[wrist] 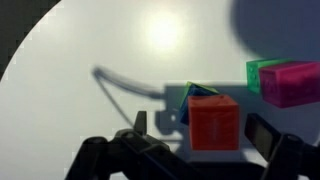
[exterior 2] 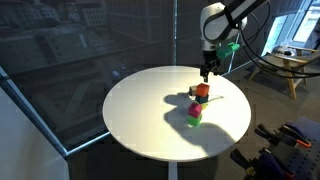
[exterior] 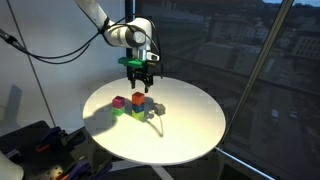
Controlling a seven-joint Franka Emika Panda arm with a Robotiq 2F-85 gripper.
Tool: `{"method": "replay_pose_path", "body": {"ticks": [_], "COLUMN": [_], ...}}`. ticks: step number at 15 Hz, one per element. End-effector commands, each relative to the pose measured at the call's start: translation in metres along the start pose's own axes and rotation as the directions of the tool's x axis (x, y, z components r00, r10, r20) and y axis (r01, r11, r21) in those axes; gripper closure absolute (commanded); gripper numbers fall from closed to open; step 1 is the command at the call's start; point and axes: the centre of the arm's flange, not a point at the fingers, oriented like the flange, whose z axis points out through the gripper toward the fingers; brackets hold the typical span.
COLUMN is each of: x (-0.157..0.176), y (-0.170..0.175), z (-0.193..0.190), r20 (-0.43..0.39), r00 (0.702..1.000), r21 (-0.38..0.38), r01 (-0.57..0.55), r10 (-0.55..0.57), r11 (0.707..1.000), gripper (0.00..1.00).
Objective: Pick up the orange block and put it on the blue block
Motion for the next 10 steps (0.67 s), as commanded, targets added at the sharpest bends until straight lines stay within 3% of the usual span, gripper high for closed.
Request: {"method": "replay_pose_path", "body": {"ticks": [1,10], "x": [-0.020,-0.036], "y": [0.002,-0.002], "z": [-0.025,-0.067], "r20": [-0.012,-0.098], "r00": [1.000,0.995], "r21": [0.027,0.084], "r01": [0.005,-0.015], "r10": [-0.004,0.024], "r11": [1.000,0.996], "gripper": [0.00,0.00]}}
